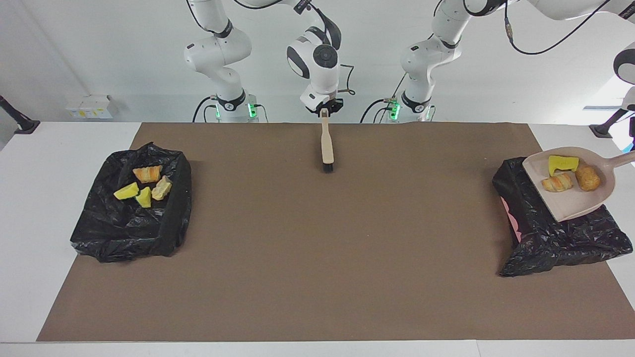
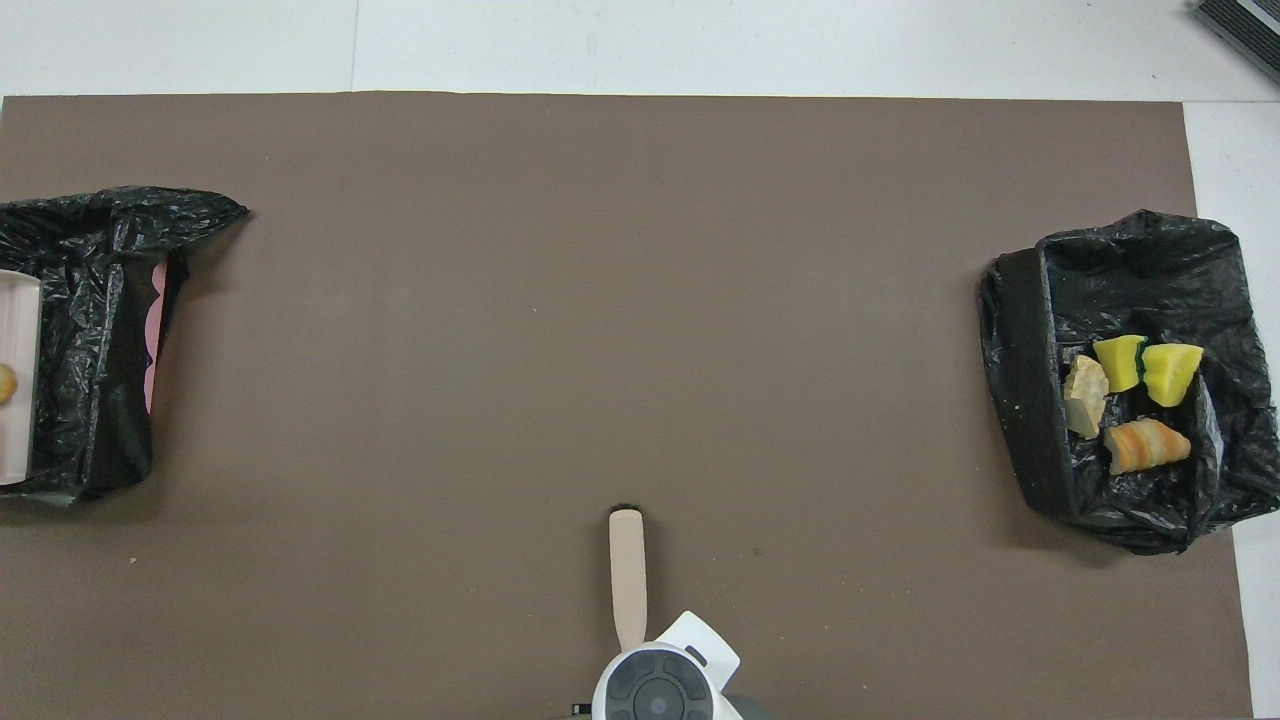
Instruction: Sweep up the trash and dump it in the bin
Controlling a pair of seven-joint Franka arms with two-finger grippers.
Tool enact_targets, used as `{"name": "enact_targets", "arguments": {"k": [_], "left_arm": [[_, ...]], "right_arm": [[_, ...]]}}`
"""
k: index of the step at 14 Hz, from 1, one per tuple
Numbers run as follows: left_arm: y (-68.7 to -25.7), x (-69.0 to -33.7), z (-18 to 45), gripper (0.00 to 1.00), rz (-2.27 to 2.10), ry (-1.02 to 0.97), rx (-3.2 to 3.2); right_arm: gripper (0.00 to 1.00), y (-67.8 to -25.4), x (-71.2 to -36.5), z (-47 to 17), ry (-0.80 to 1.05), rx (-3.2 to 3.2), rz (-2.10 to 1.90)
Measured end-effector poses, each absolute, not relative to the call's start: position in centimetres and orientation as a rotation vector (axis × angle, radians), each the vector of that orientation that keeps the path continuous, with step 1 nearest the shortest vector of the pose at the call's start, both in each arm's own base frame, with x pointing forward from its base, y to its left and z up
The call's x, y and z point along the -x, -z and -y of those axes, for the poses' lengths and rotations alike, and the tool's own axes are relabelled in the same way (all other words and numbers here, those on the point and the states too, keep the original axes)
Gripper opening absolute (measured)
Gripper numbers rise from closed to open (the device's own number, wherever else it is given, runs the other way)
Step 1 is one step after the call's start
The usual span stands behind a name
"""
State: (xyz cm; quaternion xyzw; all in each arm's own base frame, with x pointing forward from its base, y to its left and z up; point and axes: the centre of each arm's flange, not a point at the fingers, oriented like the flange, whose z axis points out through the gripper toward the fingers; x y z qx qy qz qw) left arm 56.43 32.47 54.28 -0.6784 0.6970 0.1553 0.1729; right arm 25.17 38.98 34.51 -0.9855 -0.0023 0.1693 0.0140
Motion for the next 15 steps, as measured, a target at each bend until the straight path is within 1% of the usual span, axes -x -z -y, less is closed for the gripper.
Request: {"name": "enact_targets", "arguments": {"k": [1,3,4,5,6,9,11,13,15], "left_arm": [[-54.4,-56.8,-32.0,0.32,-1.978,-0.472,1.895],[-54.6,-57.3,-31.3,0.32,-1.975,-0.499,1.847],[-54.8,-57.5,-31.2,0.32,-1.968,-0.500,1.827],[-55.0,-57.7,-31.1,0.32,-1.959,-0.508,1.806],[-55.1,-57.8,-31.0,0.32,-1.953,-0.524,1.785],[-55.5,-58.6,-29.7,0.32,-1.958,-0.569,1.715],[-55.9,-59.0,-29.1,0.32,-1.957,-0.589,1.684],[-56.6,-59.1,-29.1,0.32,-1.940,-0.618,1.656],[-58.4,-59.3,-29.1,0.32,-1.907,-0.650,1.611]], "right_arm": [[0.53,-34.7,-25.5,-39.3,-0.513,3.059,0.005],[0.70,-36.0,-26.9,-39.7,-0.476,3.030,-0.021],[0.80,-37.0,-28.3,-39.5,-0.451,3.011,-0.054],[0.93,-38.1,-30.3,-38.9,-0.421,2.989,-0.105],[1.00,-39.2,-32.5,-38.0,-0.388,2.965,-0.165],[1.00,-42.4,-39.4,-33.6,-0.214,2.969,-0.280],[1.00,-44.3,-42.9,-30.5,-0.109,2.987,-0.341],[1.00,-46.6,-45.8,-27.3,-0.076,2.981,-0.382],[1.00,-49.9,-48.4,-23.6,-0.075,2.985,-0.321]]}}
